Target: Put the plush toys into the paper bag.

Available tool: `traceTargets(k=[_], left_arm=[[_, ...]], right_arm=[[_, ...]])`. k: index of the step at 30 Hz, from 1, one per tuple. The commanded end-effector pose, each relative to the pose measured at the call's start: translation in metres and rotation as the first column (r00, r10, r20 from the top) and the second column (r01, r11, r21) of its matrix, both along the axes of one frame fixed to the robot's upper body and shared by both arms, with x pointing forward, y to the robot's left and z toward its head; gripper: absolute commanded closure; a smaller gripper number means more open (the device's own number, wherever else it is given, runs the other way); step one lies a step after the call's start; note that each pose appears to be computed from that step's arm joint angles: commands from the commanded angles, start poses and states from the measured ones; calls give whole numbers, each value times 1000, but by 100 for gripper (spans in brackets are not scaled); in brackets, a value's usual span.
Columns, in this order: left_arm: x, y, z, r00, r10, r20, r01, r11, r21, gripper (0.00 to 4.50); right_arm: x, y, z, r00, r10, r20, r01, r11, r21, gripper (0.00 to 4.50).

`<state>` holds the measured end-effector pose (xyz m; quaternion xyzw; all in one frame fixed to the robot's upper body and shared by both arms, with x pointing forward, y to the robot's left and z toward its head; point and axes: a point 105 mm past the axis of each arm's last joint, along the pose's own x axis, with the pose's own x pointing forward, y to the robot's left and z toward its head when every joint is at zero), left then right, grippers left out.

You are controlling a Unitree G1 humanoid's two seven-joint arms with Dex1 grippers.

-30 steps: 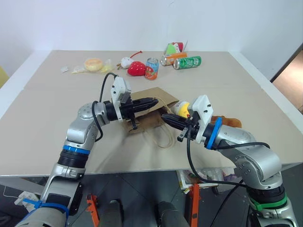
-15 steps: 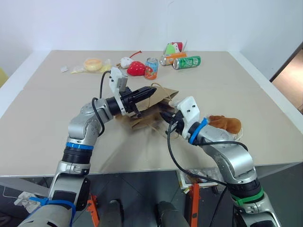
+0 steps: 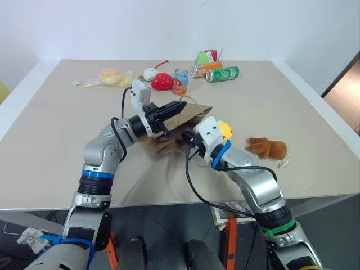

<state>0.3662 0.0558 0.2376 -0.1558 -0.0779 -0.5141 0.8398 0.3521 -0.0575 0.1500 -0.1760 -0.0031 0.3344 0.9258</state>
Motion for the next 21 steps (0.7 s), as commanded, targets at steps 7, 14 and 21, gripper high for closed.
traceTargets(k=[7, 14, 21], left_arm=[[-2, 4, 30, 1000, 6, 15, -4, 996, -87, 450], [-3, 4, 28, 1000, 7, 2, -7, 996, -86, 450], [-4, 7, 39, 993, 54, 100, -46, 995, -85, 450]], right_arm=[[24, 6, 0, 992, -96, 79, 98, 995, -21, 446], [28, 9, -25, 987, -134, -91, 132, 991, -28, 446], [28, 5, -29, 980, -149, -131, 143, 988, -54, 446]])
